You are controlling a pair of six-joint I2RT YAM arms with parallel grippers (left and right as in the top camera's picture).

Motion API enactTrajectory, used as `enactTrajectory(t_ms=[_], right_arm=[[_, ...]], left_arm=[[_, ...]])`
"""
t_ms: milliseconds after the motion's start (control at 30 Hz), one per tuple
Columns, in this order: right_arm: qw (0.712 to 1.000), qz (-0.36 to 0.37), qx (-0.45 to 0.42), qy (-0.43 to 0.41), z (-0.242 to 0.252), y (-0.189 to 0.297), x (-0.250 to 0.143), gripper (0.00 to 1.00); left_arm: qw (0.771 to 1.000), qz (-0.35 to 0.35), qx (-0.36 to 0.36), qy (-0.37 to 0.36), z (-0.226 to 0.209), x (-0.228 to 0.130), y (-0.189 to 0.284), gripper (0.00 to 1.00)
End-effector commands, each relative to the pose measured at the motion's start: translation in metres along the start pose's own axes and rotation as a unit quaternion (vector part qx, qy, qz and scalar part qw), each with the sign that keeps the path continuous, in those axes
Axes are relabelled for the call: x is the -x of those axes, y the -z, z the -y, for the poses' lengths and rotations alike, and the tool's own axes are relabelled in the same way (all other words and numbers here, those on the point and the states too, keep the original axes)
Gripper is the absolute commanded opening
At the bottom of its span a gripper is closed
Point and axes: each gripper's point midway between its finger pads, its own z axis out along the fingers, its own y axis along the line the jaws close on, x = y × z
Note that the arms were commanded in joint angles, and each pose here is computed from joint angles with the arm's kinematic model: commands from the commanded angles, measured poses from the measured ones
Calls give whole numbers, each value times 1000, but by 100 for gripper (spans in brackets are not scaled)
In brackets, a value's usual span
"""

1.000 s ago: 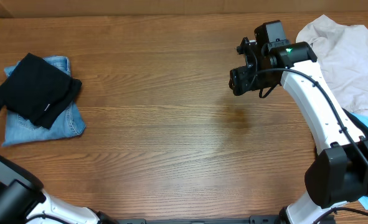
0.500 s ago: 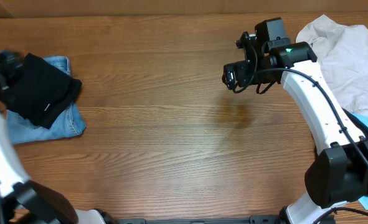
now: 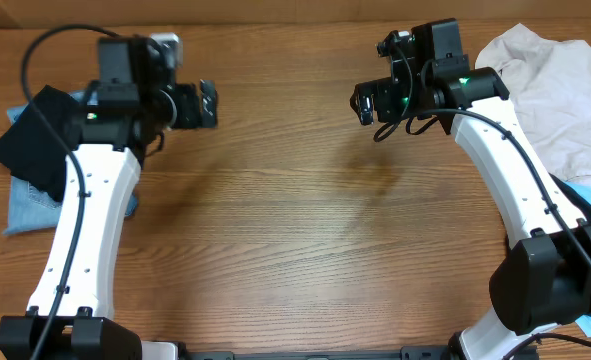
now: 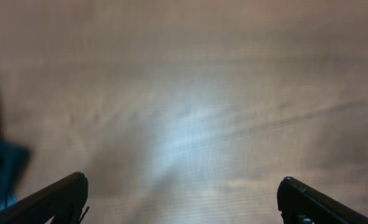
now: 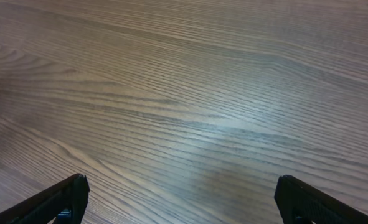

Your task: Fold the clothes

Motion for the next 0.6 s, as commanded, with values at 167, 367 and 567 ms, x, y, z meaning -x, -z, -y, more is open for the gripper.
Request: enactTrajectory(t_ms=[167,367,567], right_arm=[[998,-22,-9,-60,11,33,-17,100],[995,22,-44,-83,17,88,-16,100],[992,88,-52,-72,8,127,-37,100]], left_arm=[[994,-98,33,28,-10,-52,20,100],[996,-79,30,21,-4,-55,57,100],[1000,-4,14,-4,5,-59,95,100]])
